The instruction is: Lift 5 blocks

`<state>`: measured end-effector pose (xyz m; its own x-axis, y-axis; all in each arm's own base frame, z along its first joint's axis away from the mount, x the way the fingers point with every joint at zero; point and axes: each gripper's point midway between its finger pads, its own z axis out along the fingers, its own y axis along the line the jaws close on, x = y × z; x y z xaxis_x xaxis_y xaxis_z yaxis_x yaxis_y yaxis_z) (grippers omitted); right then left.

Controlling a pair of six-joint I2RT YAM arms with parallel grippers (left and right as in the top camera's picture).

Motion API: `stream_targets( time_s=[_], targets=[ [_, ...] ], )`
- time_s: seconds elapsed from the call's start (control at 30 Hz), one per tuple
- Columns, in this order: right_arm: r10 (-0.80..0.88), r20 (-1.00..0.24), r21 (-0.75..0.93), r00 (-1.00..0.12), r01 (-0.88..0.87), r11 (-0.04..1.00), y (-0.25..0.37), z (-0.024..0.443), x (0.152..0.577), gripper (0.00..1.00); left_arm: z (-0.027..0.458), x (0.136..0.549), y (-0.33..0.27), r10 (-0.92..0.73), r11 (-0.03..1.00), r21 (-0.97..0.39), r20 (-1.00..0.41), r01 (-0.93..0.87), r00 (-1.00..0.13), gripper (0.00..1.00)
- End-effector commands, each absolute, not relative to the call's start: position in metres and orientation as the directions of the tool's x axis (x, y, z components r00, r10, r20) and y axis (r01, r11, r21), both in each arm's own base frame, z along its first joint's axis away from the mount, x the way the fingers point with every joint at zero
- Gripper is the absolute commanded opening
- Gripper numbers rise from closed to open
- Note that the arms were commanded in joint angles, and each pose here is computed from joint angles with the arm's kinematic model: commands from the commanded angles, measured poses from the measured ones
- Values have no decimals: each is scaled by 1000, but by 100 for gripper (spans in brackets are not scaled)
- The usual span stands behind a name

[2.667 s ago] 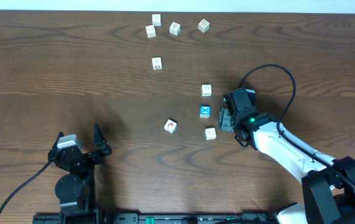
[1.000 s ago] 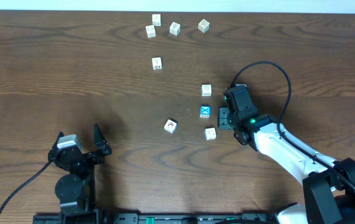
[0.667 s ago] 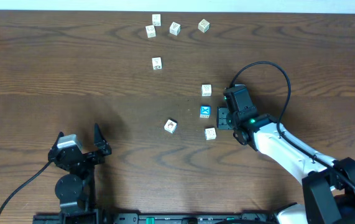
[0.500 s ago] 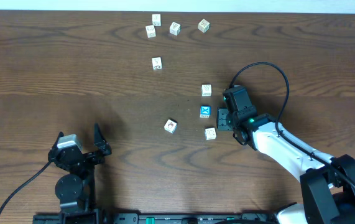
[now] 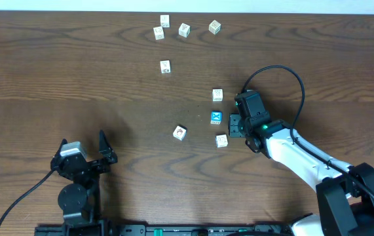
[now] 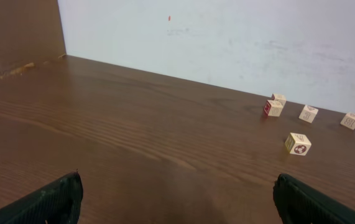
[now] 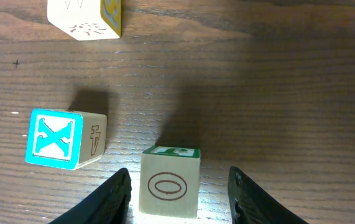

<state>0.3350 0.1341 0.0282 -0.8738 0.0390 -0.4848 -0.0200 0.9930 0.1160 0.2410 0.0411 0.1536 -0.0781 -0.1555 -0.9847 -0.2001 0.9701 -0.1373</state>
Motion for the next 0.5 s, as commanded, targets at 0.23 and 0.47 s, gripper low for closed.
stream_targets(
  time_s=[0.23, 0.47],
  targets=[
    [21, -471, 102, -882, -31, 994, 135, 20, 333, 48, 136, 240, 45, -163, 965, -132, -979, -227, -124, 98],
    [21, -474, 103, -880, -31, 994, 135, 20, 334, 40, 136, 240, 45, -163, 965, -132, -979, -227, -124, 98]
  ],
)
